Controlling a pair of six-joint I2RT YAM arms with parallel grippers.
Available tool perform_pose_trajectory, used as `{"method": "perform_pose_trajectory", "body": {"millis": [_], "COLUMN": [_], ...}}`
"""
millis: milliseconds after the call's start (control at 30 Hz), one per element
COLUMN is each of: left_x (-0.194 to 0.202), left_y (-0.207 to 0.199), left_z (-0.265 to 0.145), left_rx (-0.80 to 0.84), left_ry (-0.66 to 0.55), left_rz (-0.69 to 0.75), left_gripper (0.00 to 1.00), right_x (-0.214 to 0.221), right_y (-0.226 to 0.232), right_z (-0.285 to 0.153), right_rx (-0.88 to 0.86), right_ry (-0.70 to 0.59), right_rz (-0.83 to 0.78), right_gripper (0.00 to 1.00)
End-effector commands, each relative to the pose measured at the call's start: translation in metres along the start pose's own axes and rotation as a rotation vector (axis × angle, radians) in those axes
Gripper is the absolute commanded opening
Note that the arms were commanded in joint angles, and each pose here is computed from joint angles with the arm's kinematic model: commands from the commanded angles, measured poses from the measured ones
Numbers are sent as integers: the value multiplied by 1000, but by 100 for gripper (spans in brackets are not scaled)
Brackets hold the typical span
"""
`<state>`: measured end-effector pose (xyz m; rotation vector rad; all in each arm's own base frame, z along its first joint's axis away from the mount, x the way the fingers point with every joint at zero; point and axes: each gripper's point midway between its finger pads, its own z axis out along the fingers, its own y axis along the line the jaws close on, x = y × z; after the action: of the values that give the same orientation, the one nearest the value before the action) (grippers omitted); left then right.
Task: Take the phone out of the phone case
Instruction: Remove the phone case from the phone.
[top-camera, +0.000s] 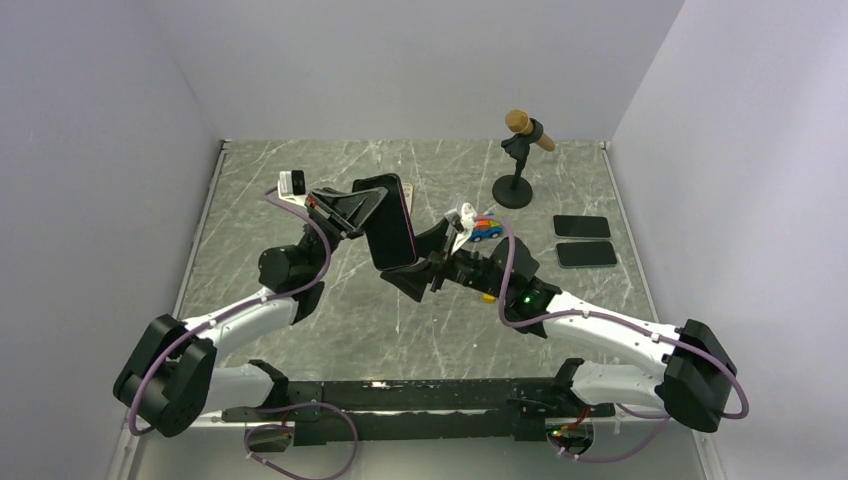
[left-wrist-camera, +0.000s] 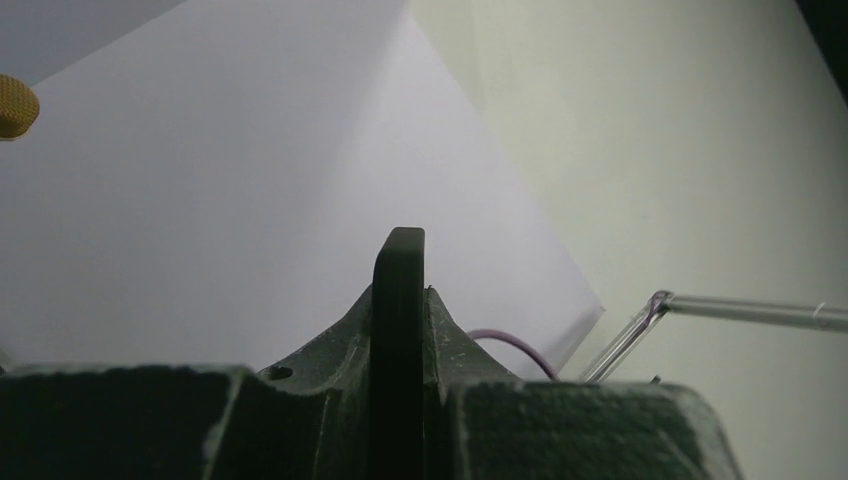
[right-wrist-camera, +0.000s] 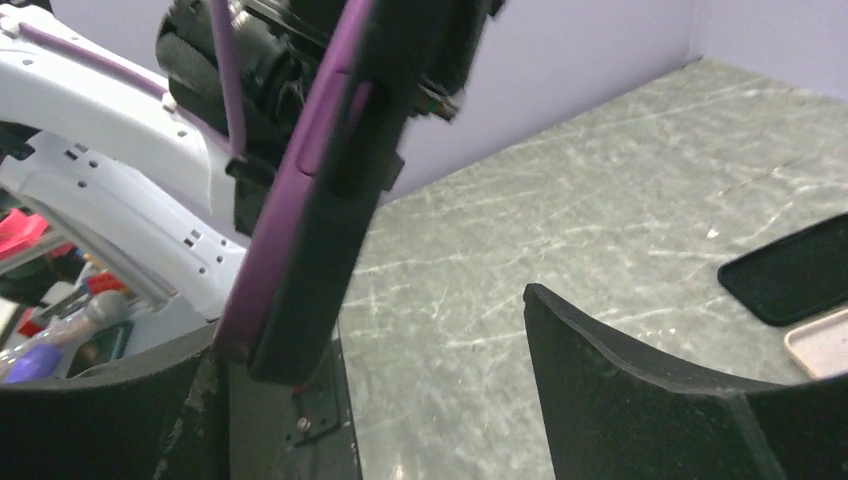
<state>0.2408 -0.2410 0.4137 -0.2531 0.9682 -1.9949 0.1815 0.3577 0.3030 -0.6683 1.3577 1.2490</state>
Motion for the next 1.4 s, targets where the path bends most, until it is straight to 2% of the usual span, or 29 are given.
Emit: {"method": "perform_pose_trajectory", "body": {"millis": [0,67,233,333,467,533,600,833,967,1067,1200,1367], "left_x": [15,14,-7,-17,-25,-25,-24,-20,-13,-11,-6,-2], "left_y": [-71,-61,-50,-56,-68,-62,-62,-70,-70,-73,-74,-74], "left_z": [-1,-6,-15,-12,-7,-2,-3,-6,-9,-13,-13,-11], "left_rx": [240,177,74,104,239,238,237,250,248,250,252,252], "left_ry": [183,211,74,11,-34,-13,-16,5,50,59,88,120], "left_rz": [150,214,327,259,109,40,45,32,-6,-2,-8,-18], "left_gripper": [0,0,0,0,0,0,0,0,0,0,0,0], "right_x": [-13,-11,-19,-24,-40,-50,-55,-46,-50,-57,-57,-57], "right_y": [9,5,12,15,26,33,33,25,24,31,44,55], "right_z": [-15,-23,-27,-22,-15,-14,-13,-22,-25,-25,-26,-28], "right_rx": [-95,-72,-98,-118,-185,-211,-204,-186,-215,-279,-370,-435], "right_ry": [55,82,67,39,-27,-59,-62,-7,0,-7,0,21], "right_rz": [81,94,113,83,71,88,96,92,89,86,87,84], "right_gripper": [82,82,87,87,87,85,82,59,50,51,58,56]}}
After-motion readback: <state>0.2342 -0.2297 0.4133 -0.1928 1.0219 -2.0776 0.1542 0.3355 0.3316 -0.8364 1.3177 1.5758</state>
